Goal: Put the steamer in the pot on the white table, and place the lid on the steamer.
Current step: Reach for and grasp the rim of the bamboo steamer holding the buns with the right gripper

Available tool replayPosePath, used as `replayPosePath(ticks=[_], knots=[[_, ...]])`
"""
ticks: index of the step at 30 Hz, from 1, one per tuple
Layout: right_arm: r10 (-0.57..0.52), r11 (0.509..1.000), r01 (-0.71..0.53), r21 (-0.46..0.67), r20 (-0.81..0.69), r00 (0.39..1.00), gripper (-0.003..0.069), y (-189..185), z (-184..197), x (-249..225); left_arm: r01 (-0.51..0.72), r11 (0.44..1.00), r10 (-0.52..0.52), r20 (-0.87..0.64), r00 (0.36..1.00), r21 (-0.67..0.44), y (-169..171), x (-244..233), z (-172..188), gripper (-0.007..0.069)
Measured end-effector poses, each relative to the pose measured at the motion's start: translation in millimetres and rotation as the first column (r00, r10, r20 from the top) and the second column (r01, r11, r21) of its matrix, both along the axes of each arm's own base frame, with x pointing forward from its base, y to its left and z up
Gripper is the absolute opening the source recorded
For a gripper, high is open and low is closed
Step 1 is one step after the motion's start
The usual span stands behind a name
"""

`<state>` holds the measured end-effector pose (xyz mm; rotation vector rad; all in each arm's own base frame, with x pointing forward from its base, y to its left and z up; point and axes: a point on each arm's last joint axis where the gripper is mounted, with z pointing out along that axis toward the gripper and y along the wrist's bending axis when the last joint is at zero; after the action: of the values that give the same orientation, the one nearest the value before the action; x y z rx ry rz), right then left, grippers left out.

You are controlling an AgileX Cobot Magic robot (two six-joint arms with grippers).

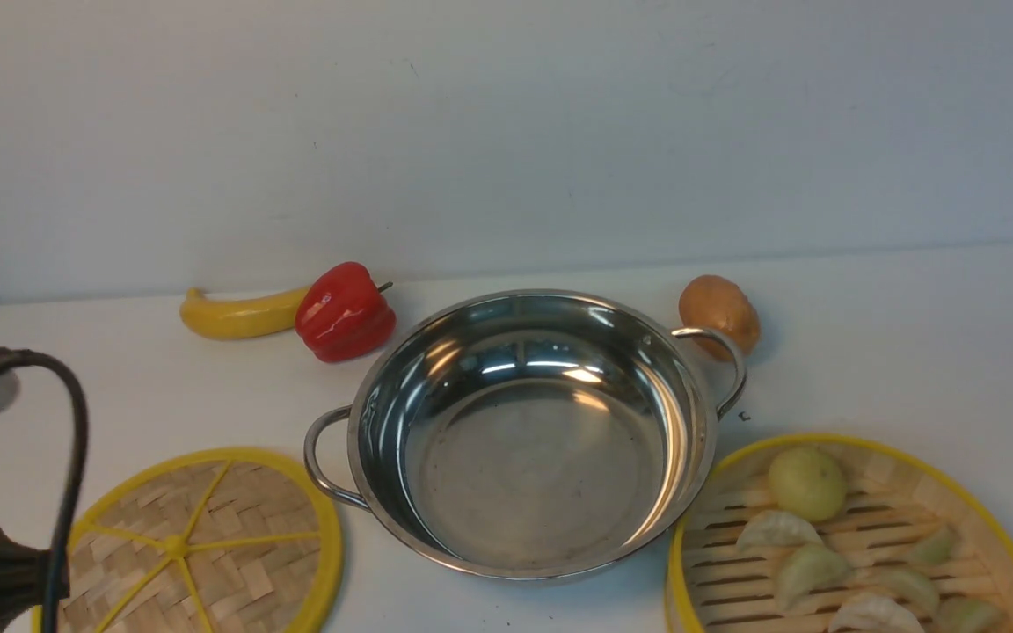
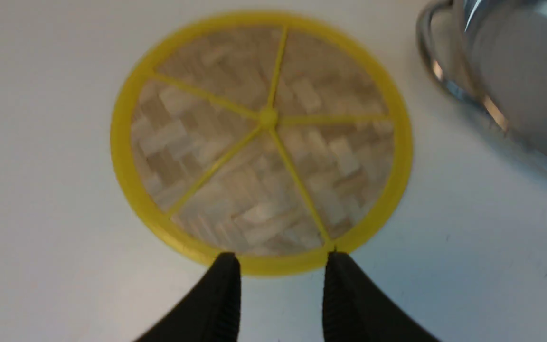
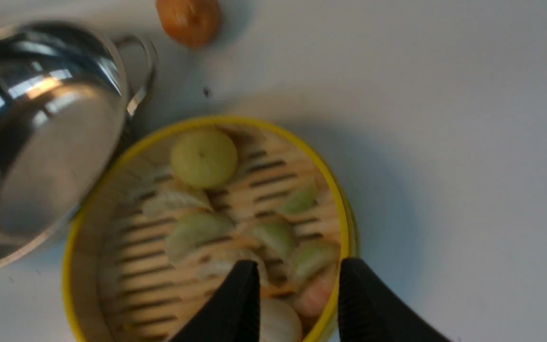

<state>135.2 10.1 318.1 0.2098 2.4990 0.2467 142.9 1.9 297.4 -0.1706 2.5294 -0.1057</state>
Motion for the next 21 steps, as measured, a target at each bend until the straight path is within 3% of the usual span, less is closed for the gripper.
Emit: replayPosePath(ticks=[6,21], knots=[[0.095,0.993,-0.109,-0.042,-0.253,0.963,0.0249,-1.2,-42.4,45.2,0.11,0.993,-0.1,-0.212,0.972,0.039,2.2,30.4,-29.2,0.0241],[0.122,0.989,-0.148,-0.026,-0.43,0.894,0.0249,-2.6,-118.4,106.6,0.117,0.992,-0.104,-0.209,0.972,0.048,3.4,42.0,-35.8,0.0241]])
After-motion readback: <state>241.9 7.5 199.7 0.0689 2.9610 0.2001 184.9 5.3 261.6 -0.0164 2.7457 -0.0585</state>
